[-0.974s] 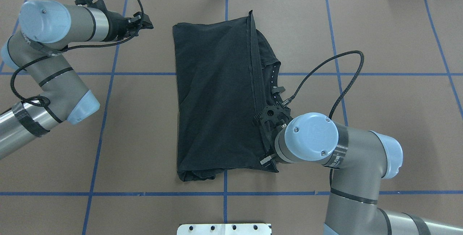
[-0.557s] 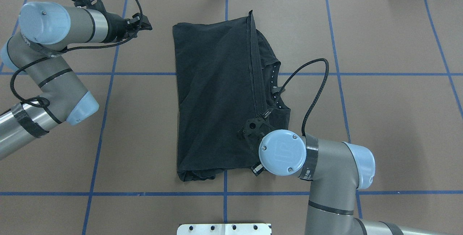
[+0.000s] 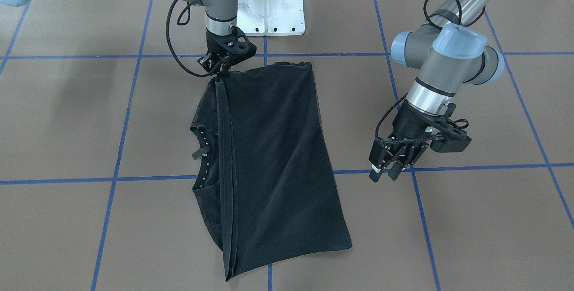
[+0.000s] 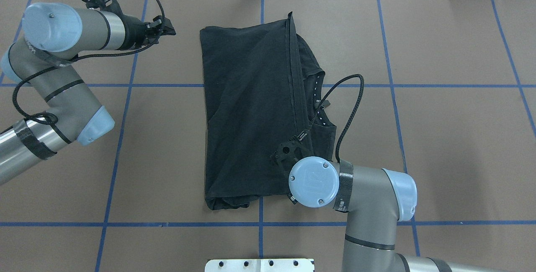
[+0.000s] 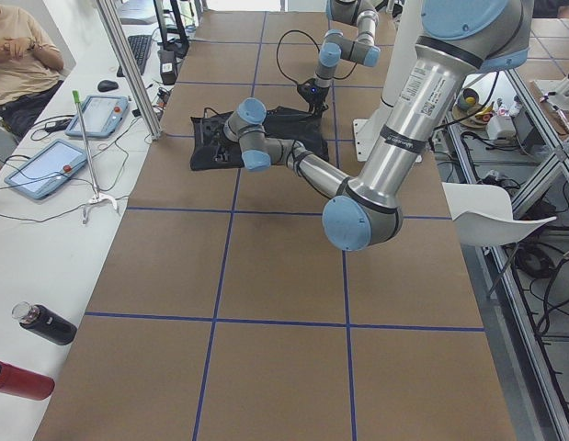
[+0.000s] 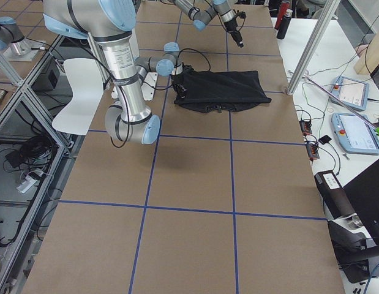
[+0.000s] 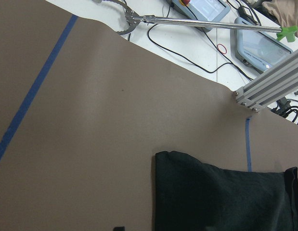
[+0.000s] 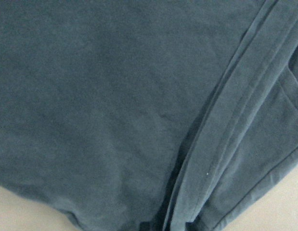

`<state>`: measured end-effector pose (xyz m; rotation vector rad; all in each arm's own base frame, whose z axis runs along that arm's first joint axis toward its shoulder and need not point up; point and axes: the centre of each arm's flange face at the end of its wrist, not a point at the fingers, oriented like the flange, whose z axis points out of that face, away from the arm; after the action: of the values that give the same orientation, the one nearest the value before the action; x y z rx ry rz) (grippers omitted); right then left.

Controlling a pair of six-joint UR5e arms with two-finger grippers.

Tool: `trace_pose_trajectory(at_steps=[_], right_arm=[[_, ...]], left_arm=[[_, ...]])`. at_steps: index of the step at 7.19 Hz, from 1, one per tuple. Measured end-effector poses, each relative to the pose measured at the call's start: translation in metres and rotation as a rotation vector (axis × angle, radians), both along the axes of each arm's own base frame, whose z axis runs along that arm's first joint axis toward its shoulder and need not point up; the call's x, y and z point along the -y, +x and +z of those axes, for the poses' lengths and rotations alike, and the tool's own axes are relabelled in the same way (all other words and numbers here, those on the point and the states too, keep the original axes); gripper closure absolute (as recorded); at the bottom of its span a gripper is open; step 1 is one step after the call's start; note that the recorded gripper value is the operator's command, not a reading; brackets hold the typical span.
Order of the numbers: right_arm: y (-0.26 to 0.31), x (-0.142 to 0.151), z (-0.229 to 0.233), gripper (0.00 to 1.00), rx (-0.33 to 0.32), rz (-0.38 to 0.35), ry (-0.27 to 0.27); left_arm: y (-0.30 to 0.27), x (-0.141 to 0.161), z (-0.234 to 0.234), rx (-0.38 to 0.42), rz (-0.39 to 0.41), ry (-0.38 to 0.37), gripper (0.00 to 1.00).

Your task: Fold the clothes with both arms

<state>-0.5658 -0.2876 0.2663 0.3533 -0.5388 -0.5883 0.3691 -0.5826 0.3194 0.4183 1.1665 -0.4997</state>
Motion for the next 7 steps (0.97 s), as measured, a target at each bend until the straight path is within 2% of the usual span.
trace_pose_trajectory(at_steps=[4,7], right_arm=[[0.001,0.004,-0.002,1.0,0.008,0.015,-0.009],[0.036,0.011,0.008,1.0,0.017,0.054,-0.024]], left_arm=[[0.0,-0.001,0.002,0.002,0.001,-0.002,0.36],[0.0,-0.001,0.003,0.002,-0.001,-0.004,0.36]])
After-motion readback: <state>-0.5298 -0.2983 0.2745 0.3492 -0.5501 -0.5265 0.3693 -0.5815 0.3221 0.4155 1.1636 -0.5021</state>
